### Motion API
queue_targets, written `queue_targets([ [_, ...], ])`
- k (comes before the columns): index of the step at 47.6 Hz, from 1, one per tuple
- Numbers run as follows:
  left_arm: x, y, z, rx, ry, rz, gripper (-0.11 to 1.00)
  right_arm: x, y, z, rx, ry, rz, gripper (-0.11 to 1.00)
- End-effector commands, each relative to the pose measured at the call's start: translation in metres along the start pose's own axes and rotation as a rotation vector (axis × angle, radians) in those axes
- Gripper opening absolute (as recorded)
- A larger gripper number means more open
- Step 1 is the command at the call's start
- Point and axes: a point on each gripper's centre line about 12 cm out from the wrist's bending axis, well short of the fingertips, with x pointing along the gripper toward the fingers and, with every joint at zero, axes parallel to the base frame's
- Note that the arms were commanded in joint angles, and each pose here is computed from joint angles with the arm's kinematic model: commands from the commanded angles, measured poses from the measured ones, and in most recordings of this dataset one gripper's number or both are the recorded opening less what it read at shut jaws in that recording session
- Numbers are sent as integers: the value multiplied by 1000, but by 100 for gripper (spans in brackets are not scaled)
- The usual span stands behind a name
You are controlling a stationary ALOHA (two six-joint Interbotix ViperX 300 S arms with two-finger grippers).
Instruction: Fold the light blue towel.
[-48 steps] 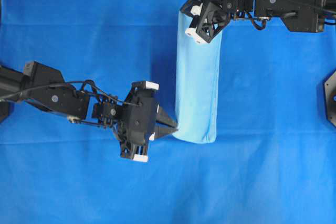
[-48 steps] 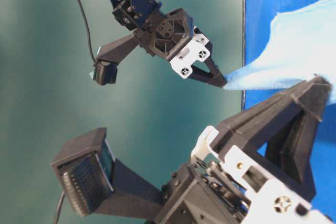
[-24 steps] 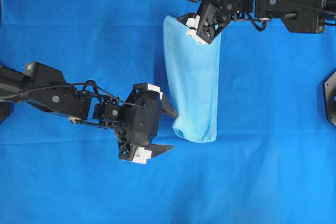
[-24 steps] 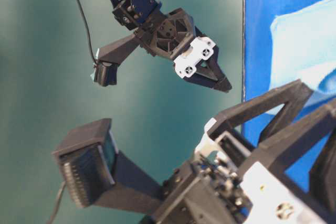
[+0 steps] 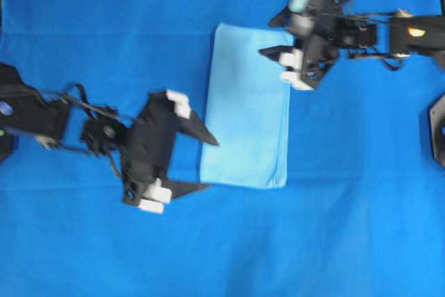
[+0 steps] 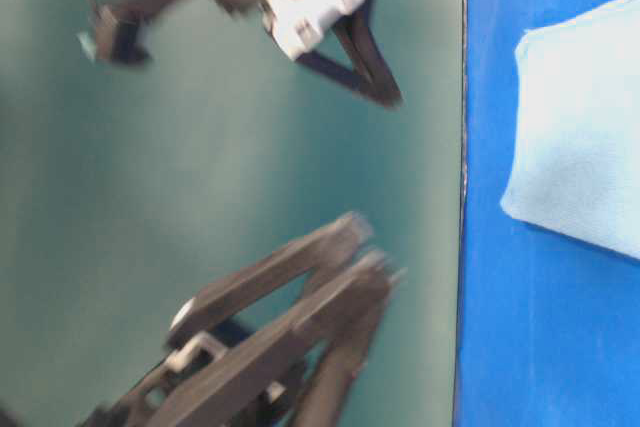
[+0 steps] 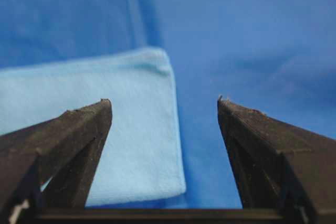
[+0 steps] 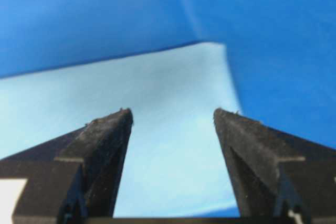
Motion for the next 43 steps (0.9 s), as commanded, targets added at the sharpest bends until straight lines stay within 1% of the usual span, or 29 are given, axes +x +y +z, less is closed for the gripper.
queue_targets([
  [1,-21,13,12,-7,-58,33,77,-29,7,4,9,-73,29,64],
  [5,-33,25,4,-8,-75,69,77,-50,11,-5,27,-116,55,64],
  [10,-54,38,-6,-10,-134,119,77,-74,10,-13,40,-176,72,64],
  [14,-70,43,-13,-15,-185,148,77,-89,9,-18,41,-213,75,64],
  [19,-90,46,-27,-25,-229,178,77,-101,8,-29,42,-235,77,64],
  [25,-104,47,-44,-48,-270,198,77,-106,8,-45,53,-236,86,64],
  [32,-109,46,-56,-56,-293,207,77,-106,12,-54,77,-249,118,64],
  [43,-107,45,-60,-55,-284,206,77,-106,13,-53,81,-260,129,64],
])
